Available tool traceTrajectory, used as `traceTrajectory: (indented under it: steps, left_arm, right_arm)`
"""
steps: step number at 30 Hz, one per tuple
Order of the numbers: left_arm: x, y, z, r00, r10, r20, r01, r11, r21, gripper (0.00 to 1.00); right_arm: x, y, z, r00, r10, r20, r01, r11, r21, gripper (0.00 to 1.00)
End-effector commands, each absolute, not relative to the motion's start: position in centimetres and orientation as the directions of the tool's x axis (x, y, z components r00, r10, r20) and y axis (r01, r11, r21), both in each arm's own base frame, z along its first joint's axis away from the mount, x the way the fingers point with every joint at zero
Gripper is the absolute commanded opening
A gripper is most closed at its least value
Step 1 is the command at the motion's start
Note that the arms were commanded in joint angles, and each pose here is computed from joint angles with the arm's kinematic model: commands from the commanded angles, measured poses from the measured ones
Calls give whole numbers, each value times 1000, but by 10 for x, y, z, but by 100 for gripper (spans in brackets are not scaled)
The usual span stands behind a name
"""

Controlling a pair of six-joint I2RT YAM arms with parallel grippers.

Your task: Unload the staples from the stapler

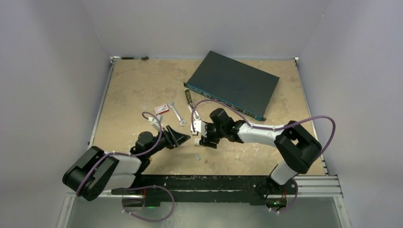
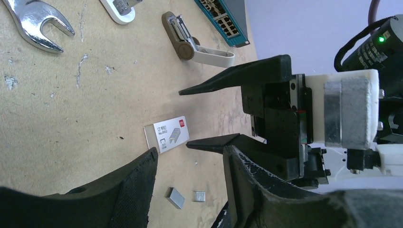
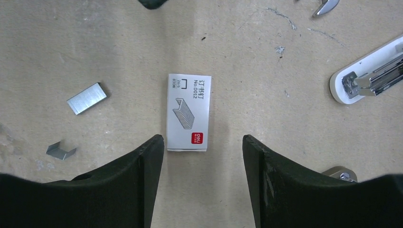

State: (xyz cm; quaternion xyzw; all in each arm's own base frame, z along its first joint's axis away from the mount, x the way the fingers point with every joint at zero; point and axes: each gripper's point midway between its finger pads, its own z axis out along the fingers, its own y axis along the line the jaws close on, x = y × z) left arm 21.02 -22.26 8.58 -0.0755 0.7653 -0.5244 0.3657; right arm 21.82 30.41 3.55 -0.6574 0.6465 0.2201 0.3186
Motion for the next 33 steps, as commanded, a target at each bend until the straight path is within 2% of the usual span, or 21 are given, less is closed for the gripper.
traceTrajectory:
  steps: [1, 12, 20, 27, 33]
  left_arm:
    - [218, -226, 102, -688, -504, -522, 336, 416, -845, 51]
    - [219, -231, 98, -702, -486, -521, 343, 410, -845, 51]
    - [219, -240, 96, -730, -471, -495, 348, 368, -862, 45]
    - [221, -241, 84, -763, -492, -419, 262, 357, -897, 48]
    - [222, -243, 81, -783, -540, -311, 167, 299, -940, 46]
  right_arm:
    - [222, 311, 41, 70, -696, -715, -994, 7, -105, 63]
    - [220, 312, 35, 60, -703, -709, -997, -11, -74, 54]
    - [219, 312, 31, 54, -714, -698, -998, -21, -56, 45]
    - [220, 311, 29, 57, -720, -692, -998, -24, -57, 44]
    - [220, 311, 27, 54, -727, -685, -998, -29, -49, 39]
